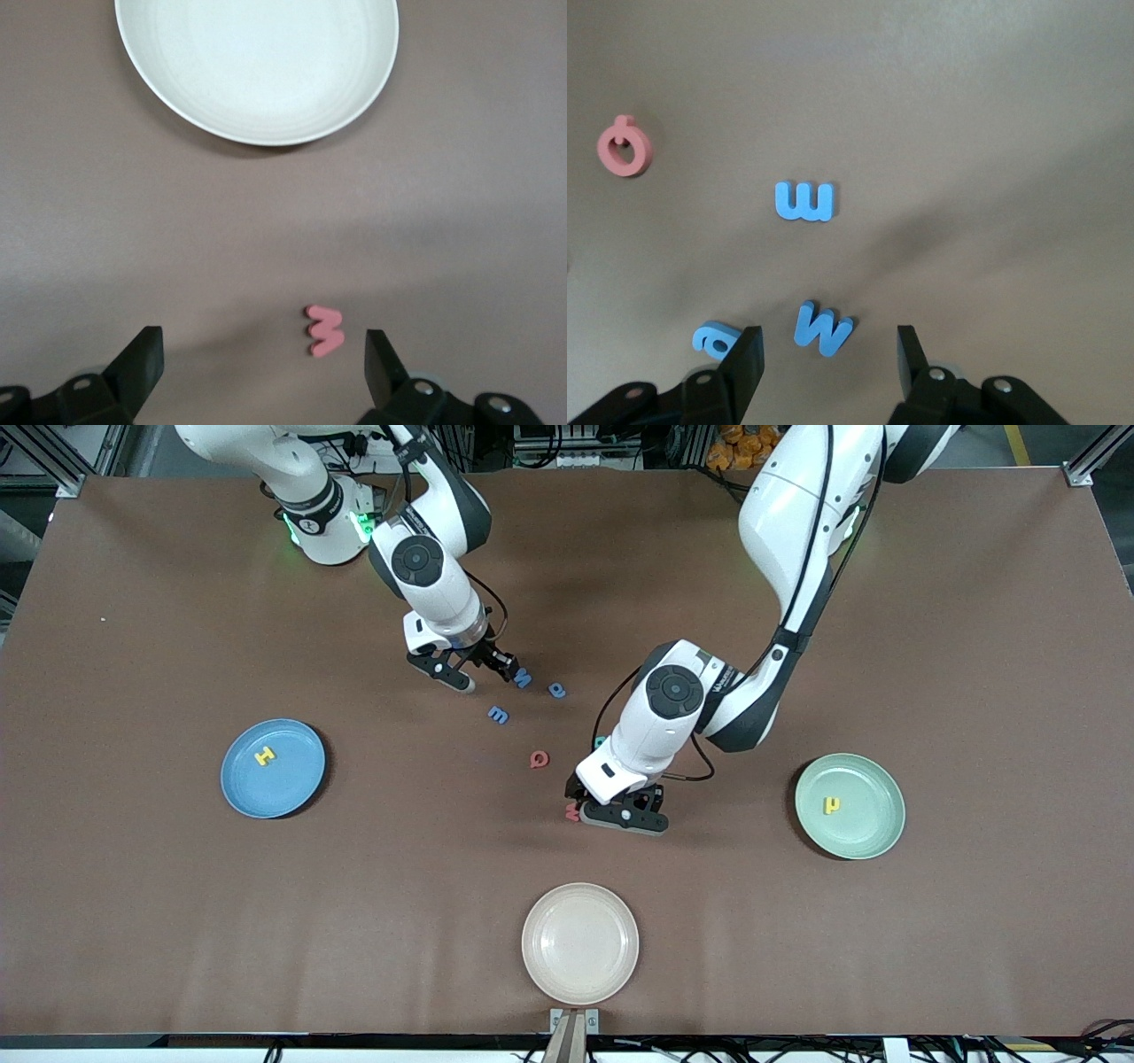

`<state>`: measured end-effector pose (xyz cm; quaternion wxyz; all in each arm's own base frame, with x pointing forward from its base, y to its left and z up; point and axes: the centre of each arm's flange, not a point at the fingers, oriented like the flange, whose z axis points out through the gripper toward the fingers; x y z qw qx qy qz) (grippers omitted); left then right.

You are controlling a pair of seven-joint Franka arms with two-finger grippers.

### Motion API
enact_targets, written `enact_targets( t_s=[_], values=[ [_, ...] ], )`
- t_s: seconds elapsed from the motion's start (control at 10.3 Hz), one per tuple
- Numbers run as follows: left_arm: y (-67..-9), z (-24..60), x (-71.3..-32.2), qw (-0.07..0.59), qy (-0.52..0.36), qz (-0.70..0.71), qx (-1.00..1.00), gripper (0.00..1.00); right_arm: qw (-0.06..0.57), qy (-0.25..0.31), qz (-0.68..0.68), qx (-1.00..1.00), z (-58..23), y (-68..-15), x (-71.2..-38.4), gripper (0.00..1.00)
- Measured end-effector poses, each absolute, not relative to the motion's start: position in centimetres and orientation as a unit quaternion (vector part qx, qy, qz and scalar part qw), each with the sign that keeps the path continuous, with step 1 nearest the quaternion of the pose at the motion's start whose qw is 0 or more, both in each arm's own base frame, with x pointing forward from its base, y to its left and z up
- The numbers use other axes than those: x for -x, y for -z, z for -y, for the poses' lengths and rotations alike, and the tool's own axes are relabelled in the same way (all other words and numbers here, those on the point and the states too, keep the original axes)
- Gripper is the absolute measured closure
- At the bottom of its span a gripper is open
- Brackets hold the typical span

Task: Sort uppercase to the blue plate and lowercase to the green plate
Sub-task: 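Grasp the blue W with the right gripper while the left gripper lowers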

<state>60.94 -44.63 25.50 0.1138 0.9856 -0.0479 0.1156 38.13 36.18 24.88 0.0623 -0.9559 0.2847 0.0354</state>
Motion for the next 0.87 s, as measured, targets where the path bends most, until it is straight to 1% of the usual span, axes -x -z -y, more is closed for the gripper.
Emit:
enact_targets(
  t_s=[0.19, 0.48, 0.77, 0.87],
  values=[
    [-24.5, 45.5, -61.0, 0.138, -0.133, -0.006, -0.981, 0.00, 0.065, -0.031, -0.297, 0.952, -36.8, -23.2, -37.3, 0.30],
    [-22.9, 47.5, -60.3, 0.163, -0.141, -0.056, -0.975, 0.01, 0.055, -0.032, -0.316, 0.947, -36.7, -20.7, -37.0, 0.31],
    [-21.2, 47.9, -59.9, 0.167, -0.137, -0.078, -0.973, 0.06, 0.045, -0.005, -0.344, 0.938, -37.8, -18.3, -36.4, 0.31],
    [-20.7, 48.1, -59.7, 0.162, -0.138, -0.071, -0.974, 0.11, 0.044, -0.002, -0.357, 0.933, -38.2, -18.3, -36.6, 0.31]
  ],
)
